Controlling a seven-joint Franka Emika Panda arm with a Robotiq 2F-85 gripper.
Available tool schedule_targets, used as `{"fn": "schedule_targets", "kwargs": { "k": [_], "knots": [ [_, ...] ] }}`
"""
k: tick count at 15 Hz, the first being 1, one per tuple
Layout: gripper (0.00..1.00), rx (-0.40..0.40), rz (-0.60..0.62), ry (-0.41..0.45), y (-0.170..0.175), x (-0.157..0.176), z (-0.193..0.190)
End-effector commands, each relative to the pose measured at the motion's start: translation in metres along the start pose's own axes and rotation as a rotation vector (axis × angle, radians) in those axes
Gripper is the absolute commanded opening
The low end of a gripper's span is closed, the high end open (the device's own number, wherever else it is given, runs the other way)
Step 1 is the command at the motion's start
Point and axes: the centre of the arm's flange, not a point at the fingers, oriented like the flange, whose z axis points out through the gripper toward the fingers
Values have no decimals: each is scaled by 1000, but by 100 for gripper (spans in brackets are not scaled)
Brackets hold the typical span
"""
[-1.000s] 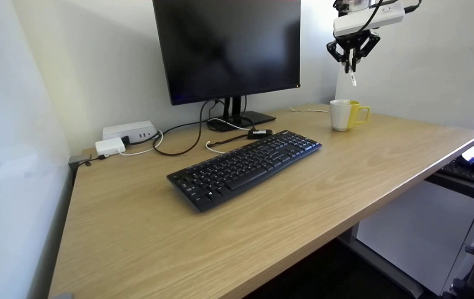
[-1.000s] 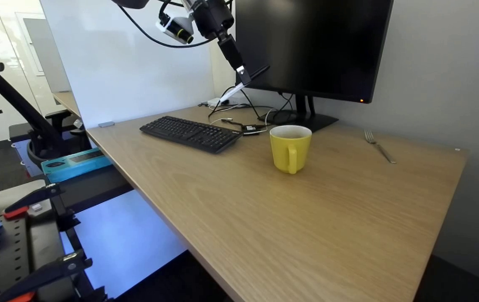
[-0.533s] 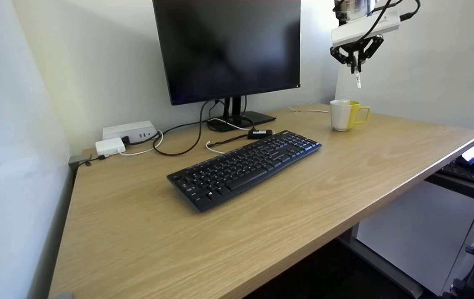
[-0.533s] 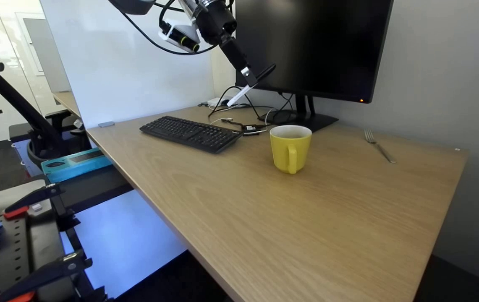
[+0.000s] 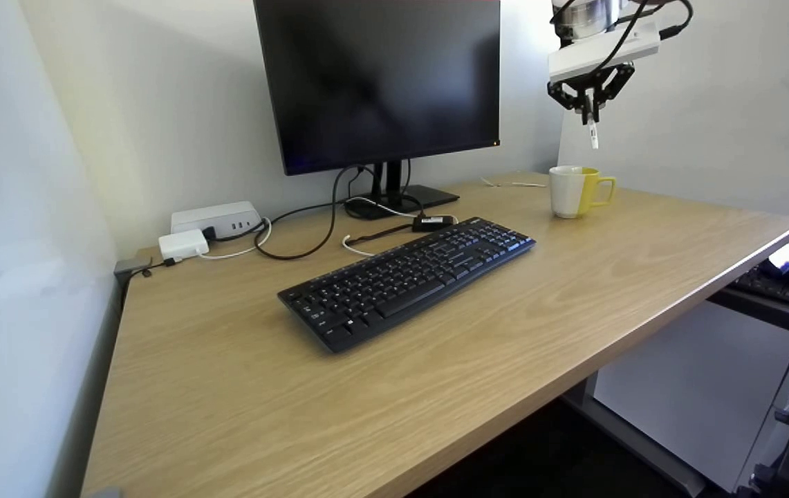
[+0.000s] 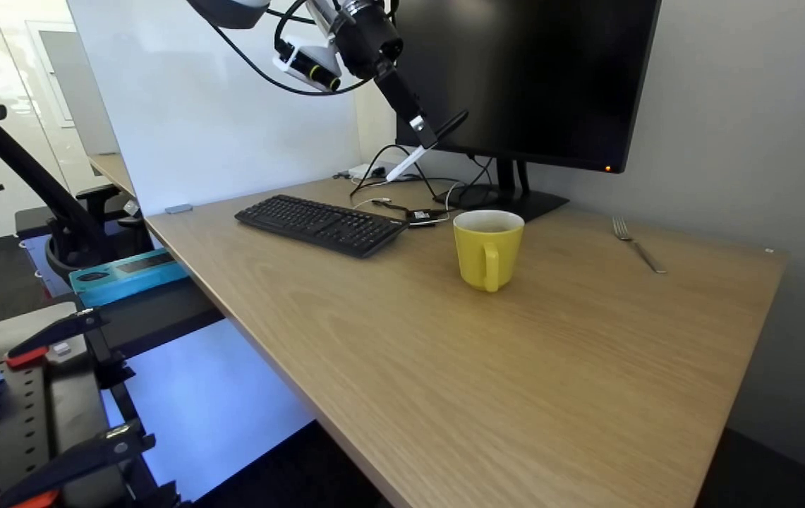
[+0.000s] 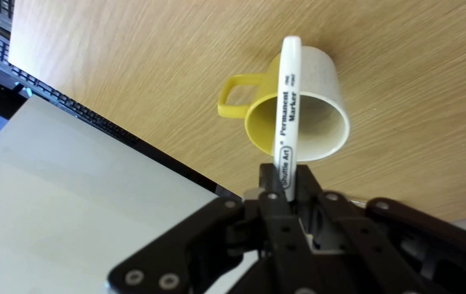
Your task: Put the black pen inside the yellow and white mug
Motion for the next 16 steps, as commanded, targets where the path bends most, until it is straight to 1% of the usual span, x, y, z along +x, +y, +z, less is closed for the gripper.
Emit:
{"fn": "schedule_targets", "kwargs": {
  "k": [1, 8, 9, 12, 16],
  "knots": [
    [14, 0, 0, 0, 0, 0, 0],
    [14, 0, 0, 0, 0, 0, 0],
    [4, -2, -1, 4, -3, 1, 3],
    [4, -20, -5, 40, -11, 7, 12],
    [4, -46, -14, 114, -20, 24, 32]
  ]
}}
